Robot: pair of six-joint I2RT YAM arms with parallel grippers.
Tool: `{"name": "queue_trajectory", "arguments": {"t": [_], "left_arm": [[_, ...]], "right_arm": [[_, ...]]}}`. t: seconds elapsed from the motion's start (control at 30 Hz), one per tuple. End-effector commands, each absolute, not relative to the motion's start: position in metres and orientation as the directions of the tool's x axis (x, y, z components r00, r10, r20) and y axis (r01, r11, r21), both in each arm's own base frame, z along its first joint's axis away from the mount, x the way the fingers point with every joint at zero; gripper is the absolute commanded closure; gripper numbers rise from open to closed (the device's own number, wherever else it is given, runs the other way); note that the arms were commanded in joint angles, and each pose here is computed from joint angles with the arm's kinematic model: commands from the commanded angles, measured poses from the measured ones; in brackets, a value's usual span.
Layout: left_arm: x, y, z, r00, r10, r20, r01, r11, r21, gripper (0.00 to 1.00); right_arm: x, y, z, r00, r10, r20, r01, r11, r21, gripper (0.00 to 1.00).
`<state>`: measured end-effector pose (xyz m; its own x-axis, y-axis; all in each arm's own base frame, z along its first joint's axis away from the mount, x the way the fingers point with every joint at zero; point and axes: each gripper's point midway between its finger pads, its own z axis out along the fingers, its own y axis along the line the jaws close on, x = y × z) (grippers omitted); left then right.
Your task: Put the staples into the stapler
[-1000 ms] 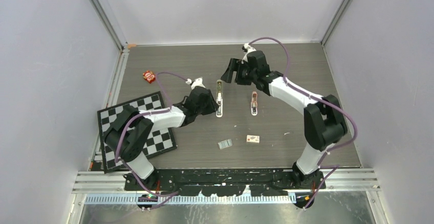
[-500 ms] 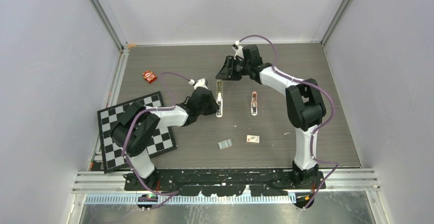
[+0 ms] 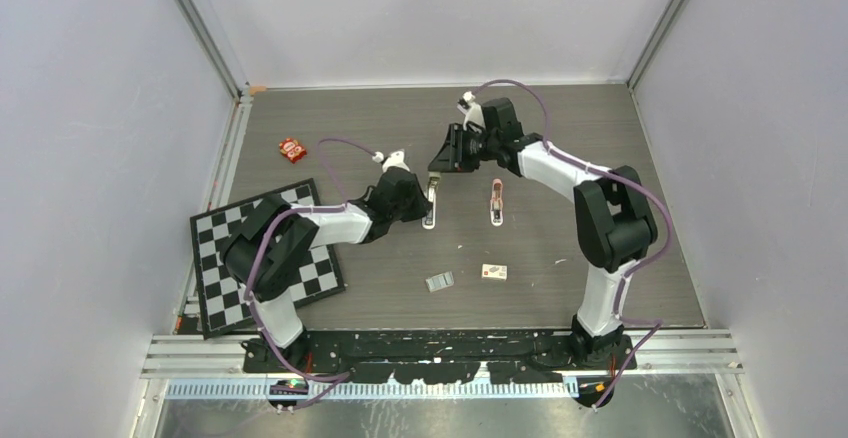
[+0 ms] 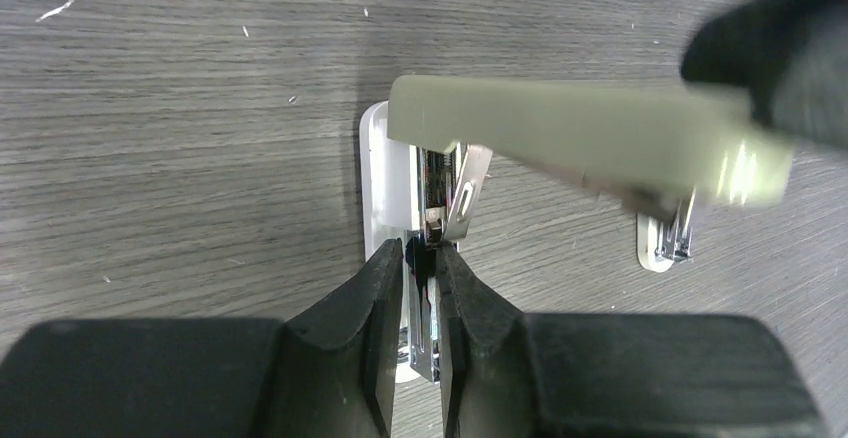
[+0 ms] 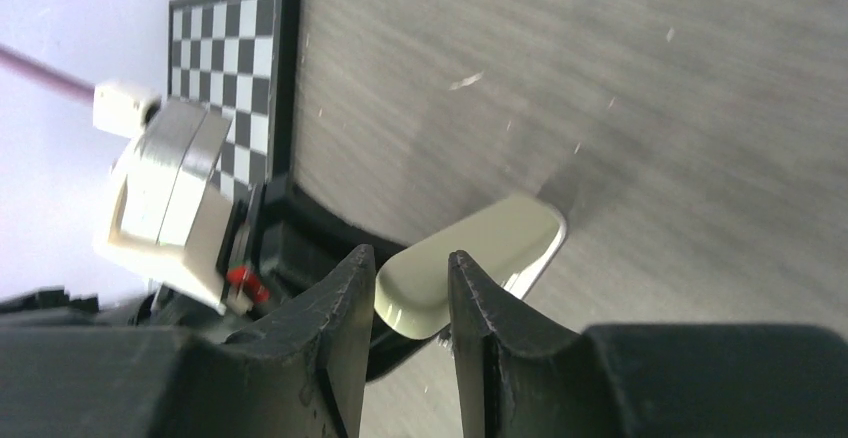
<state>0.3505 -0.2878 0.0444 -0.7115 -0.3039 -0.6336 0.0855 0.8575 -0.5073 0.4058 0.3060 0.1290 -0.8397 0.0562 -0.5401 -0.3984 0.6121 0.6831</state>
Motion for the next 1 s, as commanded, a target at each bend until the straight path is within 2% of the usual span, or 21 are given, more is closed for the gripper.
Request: {"name": "queue_trajectory", "arguments": {"t": [0.0,0.2,0.3,0.53,0.67,0.73,0.8,0.97], "left_arm": [[0.351,-0.276,0.035,-0.712,-0.275,-0.646,0.067,0.889,-0.452,0.80],[0.342,-0.269,0.044,-0.716,-0.287,-0.636,0.048,0.889,-0.455,0.80],[0.332,-0.260,0.049,-0.719,-0.297,-0.628,0.030,0.890,-0.455,0.76],[0.313,-0.241,0.064,-0.716,-0.323,-0.619,-0.010,0.891,-0.453,0.73],[0.308,-0.234,0.074,-0.691,-0.362,-0.625,-0.029,0.878,-0.477,0.71],[0.309,-0.231,0.084,-0.671,-0.376,-0.639,-0.028,0.874,-0.484,0.67],[0.311,-0.231,0.094,-0.652,-0.378,-0.657,-0.009,0.871,-0.492,0.63],[0.318,-0.249,0.114,-0.631,-0.364,-0.685,0.095,0.840,-0.534,0.61]], "right_arm": [[0.376,0.305,0.153,-0.818,0.028,-0.575,-0.453,0.585,0.673,0.62],[0.363,0.295,0.148,-0.824,0.036,-0.566,-0.426,0.619,0.660,0.63],[0.359,0.292,0.148,-0.827,0.054,-0.559,-0.408,0.626,0.665,0.63],[0.345,0.291,0.143,-0.835,0.066,-0.547,-0.377,0.655,0.655,0.60],[0.351,0.289,0.137,-0.857,0.157,-0.492,-0.251,0.706,0.662,0.54],[0.353,0.289,0.129,-0.872,0.221,-0.437,-0.148,0.731,0.666,0.50],[0.351,0.290,0.119,-0.878,0.267,-0.396,-0.071,0.747,0.661,0.48],[0.347,0.304,0.108,-0.872,0.315,-0.374,-0.007,0.757,0.654,0.48]]}}
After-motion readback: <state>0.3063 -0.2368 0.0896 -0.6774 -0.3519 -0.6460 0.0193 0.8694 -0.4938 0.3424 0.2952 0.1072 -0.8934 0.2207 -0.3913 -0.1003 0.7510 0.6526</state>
